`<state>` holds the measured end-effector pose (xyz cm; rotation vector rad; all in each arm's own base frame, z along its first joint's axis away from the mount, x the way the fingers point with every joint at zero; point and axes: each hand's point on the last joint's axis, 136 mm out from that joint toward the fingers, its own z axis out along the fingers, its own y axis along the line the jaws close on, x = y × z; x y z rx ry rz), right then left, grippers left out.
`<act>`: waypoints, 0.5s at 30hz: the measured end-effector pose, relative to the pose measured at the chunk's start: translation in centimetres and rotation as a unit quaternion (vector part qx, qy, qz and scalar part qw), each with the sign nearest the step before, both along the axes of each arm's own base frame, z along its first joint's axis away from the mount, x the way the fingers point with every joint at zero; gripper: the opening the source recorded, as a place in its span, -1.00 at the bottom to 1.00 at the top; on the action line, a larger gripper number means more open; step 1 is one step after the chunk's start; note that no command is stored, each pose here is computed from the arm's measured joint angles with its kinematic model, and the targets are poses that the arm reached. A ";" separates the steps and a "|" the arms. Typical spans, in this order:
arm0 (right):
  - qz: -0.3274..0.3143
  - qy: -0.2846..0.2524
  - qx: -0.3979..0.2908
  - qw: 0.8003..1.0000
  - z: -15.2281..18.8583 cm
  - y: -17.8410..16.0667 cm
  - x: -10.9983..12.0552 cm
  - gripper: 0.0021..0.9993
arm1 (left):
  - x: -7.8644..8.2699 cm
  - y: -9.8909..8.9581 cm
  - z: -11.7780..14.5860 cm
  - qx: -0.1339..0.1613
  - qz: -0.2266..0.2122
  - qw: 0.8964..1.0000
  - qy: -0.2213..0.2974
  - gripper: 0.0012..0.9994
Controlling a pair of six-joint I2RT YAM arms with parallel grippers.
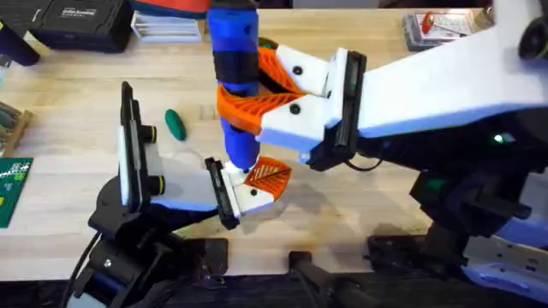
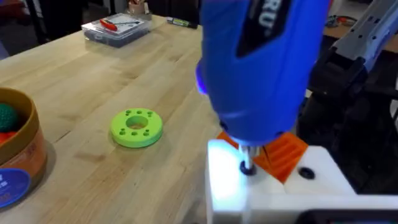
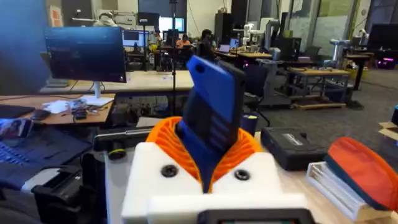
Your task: Pick up the gripper from the table and insert it into the empty holder that is missing its gripper. Then pick up a screw, insert it into the mounting hole, and use the screwdriver to tighten it. Finally, clean up the table by picking up the vegetable and placing it into the bucket.
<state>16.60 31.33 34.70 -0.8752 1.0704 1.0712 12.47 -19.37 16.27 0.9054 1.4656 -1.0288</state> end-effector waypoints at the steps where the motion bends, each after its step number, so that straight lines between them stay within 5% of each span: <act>1: 0.000 0.002 -0.002 1.000 -0.1 0.0 0.0 -0.96 | 0.0 0.0 0.0 0.000 0.000 1.000 0.000 -0.99; 15: -0.013 -0.007 -0.011 1.000 -0.4 -0.1 0.3 -0.96 | 0.0 0.0 0.0 0.000 0.000 1.000 0.002 -0.99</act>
